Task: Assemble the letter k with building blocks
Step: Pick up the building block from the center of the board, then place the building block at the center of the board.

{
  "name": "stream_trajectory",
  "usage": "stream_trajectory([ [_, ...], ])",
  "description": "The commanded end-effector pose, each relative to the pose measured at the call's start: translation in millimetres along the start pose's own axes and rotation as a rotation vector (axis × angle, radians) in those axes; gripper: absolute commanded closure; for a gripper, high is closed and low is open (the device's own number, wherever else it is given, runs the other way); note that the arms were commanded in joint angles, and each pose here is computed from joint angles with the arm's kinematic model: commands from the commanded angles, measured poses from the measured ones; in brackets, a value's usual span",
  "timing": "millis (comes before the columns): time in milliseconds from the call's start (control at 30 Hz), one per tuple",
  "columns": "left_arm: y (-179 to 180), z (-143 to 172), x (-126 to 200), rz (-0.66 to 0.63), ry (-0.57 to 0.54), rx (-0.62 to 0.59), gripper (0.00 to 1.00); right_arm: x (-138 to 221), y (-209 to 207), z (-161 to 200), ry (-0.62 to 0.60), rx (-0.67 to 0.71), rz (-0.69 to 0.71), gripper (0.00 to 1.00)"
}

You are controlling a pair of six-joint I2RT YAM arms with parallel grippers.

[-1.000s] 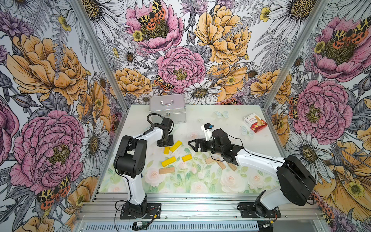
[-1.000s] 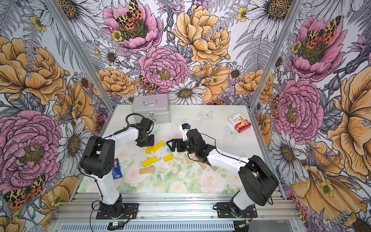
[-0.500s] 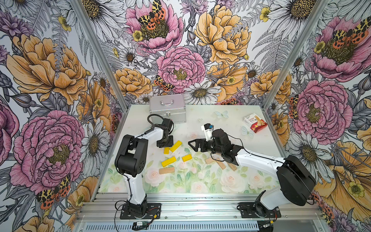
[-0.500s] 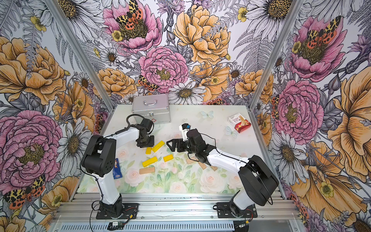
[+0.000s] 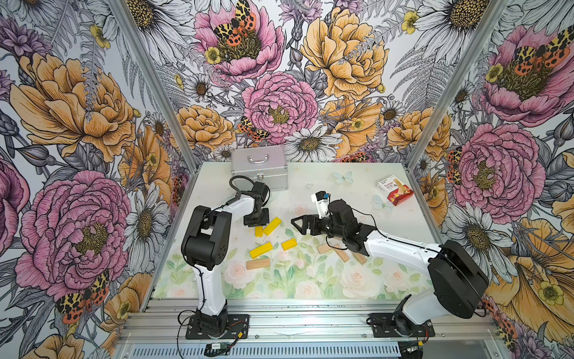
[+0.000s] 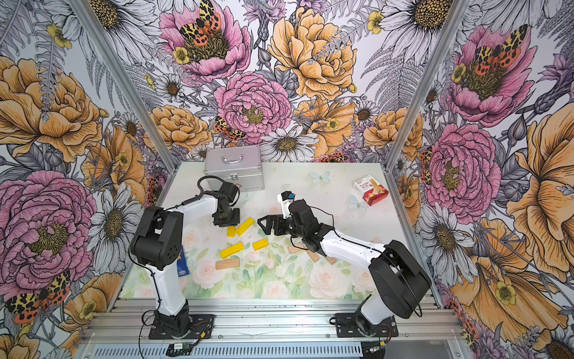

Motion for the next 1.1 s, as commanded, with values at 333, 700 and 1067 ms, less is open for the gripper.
stream_trajectory([
  [333, -26, 2, 1, 0.049, 0.002, -0.011, 0.73, -1, 1, 6, 0.014, 0.005, -0.019, 0.01],
  [700, -22, -30, 0, 0.086, -0.019, 0.006, 0.75, 1, 1, 6, 0.013, 0.009, -0.016, 0.01],
  [1067, -29, -45, -12, 0.068, 0.000, -0.038, 0.76, -1, 2, 5, 0.014, 0.012, -0.017, 0.01],
])
Point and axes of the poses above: each gripper's point midway between its finger pads, its own x axis back along the fingers, its own y axis along the line the jaws close on, z = x × y, the point moved 10 cm from there along x, back along the fingers, and after that the axes turned 14 degrees about x, right-handed, at the moved point
